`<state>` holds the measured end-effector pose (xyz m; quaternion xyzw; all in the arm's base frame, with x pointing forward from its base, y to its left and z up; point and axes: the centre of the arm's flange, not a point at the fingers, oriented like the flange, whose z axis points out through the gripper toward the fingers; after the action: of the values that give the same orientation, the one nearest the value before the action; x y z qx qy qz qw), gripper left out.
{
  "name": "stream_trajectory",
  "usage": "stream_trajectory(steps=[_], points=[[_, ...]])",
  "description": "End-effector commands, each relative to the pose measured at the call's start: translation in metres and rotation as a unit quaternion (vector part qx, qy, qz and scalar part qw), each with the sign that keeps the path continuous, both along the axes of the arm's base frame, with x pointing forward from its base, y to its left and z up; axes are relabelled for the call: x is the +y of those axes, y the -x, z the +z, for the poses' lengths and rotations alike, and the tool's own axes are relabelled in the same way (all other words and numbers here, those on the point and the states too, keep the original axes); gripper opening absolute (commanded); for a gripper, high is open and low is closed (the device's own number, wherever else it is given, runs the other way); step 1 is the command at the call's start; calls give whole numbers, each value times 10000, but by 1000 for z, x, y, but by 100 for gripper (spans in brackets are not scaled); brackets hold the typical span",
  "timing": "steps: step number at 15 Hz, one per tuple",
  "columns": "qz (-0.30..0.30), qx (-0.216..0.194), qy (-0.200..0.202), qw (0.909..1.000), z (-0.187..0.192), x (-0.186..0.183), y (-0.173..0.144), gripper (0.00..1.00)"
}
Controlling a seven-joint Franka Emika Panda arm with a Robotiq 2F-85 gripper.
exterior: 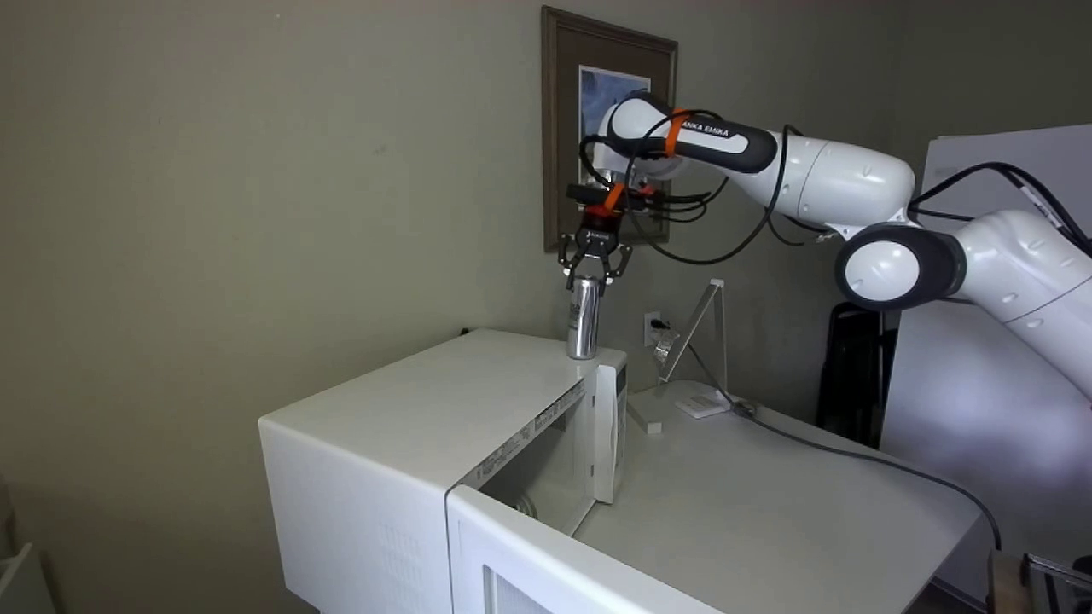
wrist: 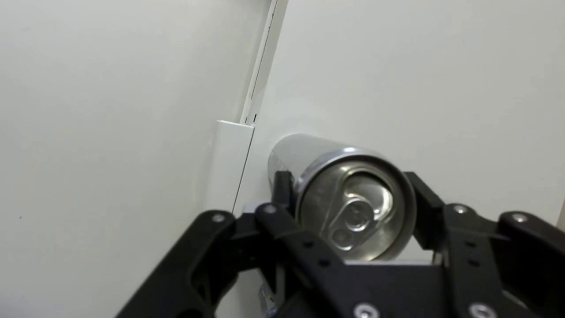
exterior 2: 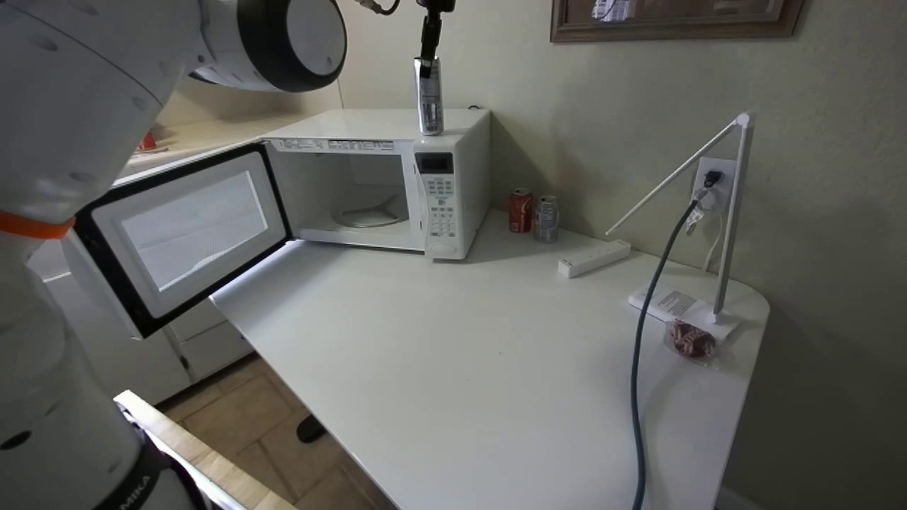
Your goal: Put the can on the microwave
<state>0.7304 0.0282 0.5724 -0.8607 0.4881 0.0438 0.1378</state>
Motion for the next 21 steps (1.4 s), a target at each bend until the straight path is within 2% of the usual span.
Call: stream_trajectory(steps=[1,2,3,4,9,11,13,15,19,21], points=[[-88,137,-49,9999,35,2,-66,69],[-93,132,-44,9999,34,2,-66,84],[-89,130,-34,9999,34,2,-66,95],[-79,123,-29,9999,34,3,-66,99],[7,102,-29,9999,37,7,-65,100],[184,25,-86,9998,40,10,-63,100],[619,-174,-261,9976,48,19,-57,100],[1211,-426,-310,9912,60,33,-46,100],[2075,-560,-208,9764,74,56,-9,100],[2611,-665,-77,9630,77,66,17,100]])
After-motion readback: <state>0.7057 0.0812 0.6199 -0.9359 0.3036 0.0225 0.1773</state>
